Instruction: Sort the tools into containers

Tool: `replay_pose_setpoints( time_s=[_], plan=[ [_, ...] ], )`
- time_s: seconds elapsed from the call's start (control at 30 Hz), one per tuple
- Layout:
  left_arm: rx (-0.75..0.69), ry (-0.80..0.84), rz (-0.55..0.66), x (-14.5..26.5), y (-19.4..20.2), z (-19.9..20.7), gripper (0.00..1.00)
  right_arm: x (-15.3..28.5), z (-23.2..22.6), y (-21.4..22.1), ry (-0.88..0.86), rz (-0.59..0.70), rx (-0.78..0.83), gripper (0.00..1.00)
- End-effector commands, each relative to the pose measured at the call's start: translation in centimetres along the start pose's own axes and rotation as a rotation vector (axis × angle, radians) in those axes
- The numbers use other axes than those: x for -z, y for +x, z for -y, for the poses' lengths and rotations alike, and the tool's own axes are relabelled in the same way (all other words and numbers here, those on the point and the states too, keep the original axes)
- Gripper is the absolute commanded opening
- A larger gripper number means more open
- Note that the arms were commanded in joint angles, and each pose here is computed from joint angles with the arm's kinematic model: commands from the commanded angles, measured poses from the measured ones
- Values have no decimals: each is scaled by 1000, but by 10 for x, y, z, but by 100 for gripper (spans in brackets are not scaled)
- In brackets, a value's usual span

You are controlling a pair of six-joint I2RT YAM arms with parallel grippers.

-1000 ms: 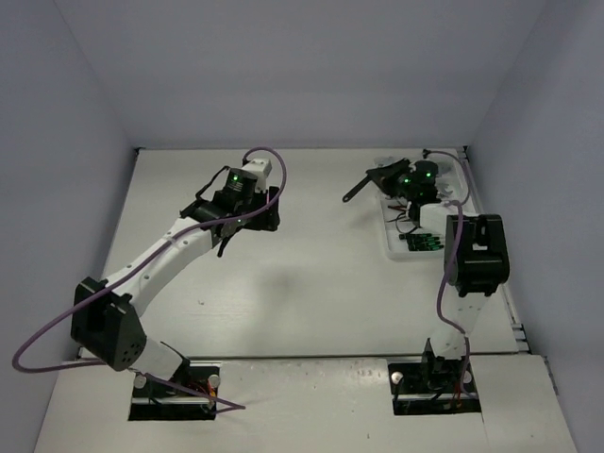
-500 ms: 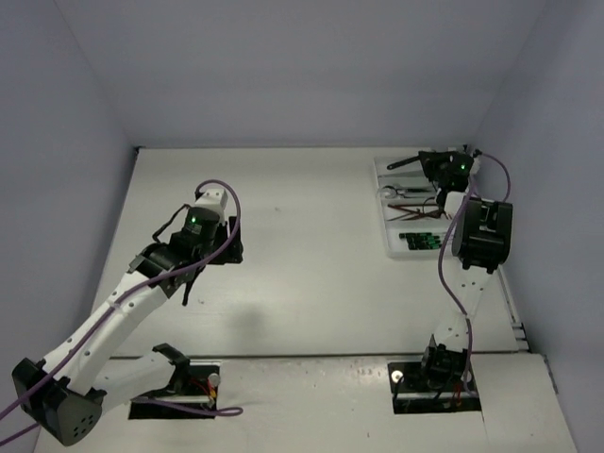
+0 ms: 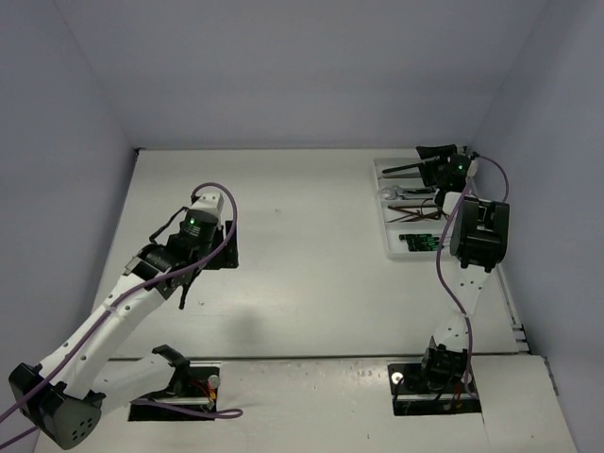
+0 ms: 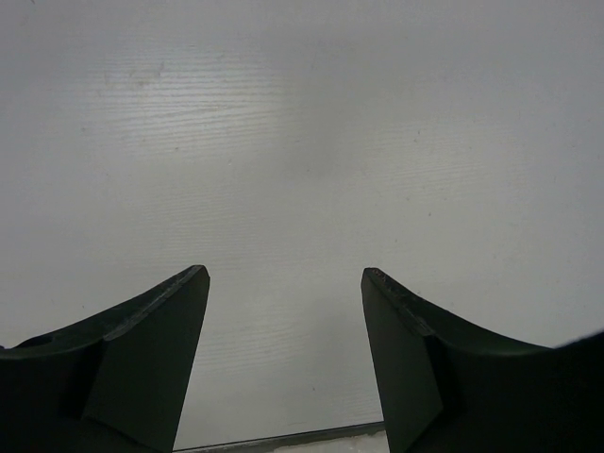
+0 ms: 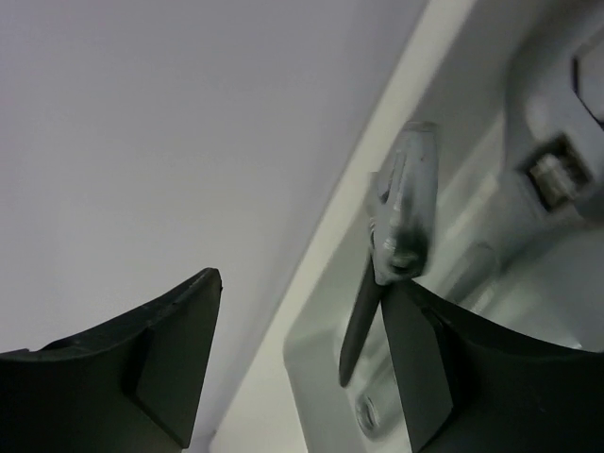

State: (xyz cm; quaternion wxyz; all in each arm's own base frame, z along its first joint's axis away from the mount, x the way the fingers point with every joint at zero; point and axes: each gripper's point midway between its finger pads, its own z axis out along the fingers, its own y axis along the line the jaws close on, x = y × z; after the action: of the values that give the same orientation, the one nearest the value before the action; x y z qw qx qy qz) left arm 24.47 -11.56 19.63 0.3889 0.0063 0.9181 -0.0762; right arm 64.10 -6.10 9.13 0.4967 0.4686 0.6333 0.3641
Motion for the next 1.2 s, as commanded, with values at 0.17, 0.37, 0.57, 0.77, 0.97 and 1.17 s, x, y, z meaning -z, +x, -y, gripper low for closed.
replay_pose_setpoints(
  time_s=[0.17, 0.37, 0.57, 0.77, 0.97, 1.17],
  plan=[
    [-30, 76, 93, 31, -33, 11, 63, 78, -86, -25, -36, 48, 248, 69],
    [-48, 110, 105, 43, -29, 11, 63, 94, -97, -20, -34, 10, 281, 70],
    [-28, 129, 191, 71, -36, 3, 63, 168, -139, -24, -20, 34, 554, 71],
    [1, 89, 278, 96, -40, -16, 73, 279, -173, -39, -15, 144, 809, 82],
    [29, 39, 343, 111, -41, -33, 78, 374, -183, -42, -18, 257, 927, 100],
    [22, -12, 350, 123, -37, -47, 80, 436, -172, -26, -34, 265, 1001, 100]
  ],
)
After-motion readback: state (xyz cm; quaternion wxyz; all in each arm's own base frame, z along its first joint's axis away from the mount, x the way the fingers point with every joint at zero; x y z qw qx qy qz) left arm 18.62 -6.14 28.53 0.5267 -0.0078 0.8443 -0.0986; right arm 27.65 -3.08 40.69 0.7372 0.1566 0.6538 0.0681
